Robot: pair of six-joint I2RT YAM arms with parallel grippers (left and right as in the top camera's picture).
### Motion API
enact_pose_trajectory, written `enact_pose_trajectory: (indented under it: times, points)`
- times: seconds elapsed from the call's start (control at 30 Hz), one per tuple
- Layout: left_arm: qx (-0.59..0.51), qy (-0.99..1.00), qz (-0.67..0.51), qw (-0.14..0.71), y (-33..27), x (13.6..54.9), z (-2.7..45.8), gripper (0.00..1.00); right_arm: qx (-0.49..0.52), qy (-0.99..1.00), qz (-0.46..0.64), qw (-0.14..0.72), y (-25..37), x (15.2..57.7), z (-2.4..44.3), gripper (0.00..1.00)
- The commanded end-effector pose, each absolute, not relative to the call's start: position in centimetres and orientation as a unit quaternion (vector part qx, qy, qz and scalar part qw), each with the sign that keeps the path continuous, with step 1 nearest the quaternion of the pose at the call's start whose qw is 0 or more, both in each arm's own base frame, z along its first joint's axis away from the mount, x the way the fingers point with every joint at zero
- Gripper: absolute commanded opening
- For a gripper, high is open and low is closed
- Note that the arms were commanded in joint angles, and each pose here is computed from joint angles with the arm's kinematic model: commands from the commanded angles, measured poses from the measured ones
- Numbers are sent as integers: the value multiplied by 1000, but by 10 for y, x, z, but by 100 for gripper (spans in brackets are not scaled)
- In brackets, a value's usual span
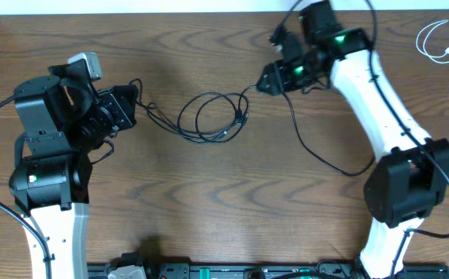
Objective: Untangle cables
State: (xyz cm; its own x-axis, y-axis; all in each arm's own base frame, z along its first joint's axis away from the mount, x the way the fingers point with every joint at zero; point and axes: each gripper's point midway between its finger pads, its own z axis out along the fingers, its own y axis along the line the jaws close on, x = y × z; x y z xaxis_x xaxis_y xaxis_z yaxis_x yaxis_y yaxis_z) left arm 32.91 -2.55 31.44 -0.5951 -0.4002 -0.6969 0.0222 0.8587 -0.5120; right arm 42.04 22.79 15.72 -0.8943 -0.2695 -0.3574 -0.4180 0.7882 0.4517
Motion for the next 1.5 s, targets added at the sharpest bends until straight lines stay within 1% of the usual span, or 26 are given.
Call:
enact_pose_trajectory:
  times: [0.0,0.1,0.2,0.3,0.4,0.47,0.6,0.73,0.77,0.8,0.83,0.9,1.07,1.2,1.3,1.37,1.47]
  points:
    - [-127,859,-184,460,-5,330,321,8,-130,959,235,87,245,414,117,57]
    - [-141,864,-163,455,2,328,316,7,-76,972,214,53,253,407,93,55]
    - [-153,869,-147,447,8,326,310,8,-55,978,200,34,260,402,76,52]
    - [-165,875,-129,437,14,322,304,8,-25,988,144,46,247,408,63,51]
    - [-179,882,-108,421,22,318,294,7,-24,992,97,75,228,421,61,52]
    - [-183,891,-105,401,22,316,284,7,-46,991,84,94,217,429,67,53]
    - [-191,909,-103,357,21,313,261,7,-29,990,73,116,183,440,91,56]
    - [-197,921,-102,322,21,313,244,8,-21,989,74,127,155,444,110,61]
    - [-197,922,-102,316,21,313,241,7,-31,989,77,125,151,444,110,64]
    - [-198,924,-101,312,21,314,239,8,-41,989,80,121,150,443,110,69]
    - [-198,925,-102,308,21,315,236,7,-52,989,84,114,149,442,106,72]
    - [-199,927,-103,302,21,317,232,7,-70,989,85,104,149,440,98,73]
    - [-201,930,-102,292,21,319,226,7,-128,985,65,91,159,444,66,73]
    - [-201,930,-102,292,21,319,226,7,-128,988,-16,89,144,451,42,71]
    - [-201,929,-102,292,22,319,226,8,-92,987,-98,84,120,453,26,70]
    - [-201,930,-102,292,21,319,226,7,-40,983,-155,88,99,453,23,69]
    - [-201,930,-102,292,21,319,226,8,39,966,-234,102,65,450,33,71]
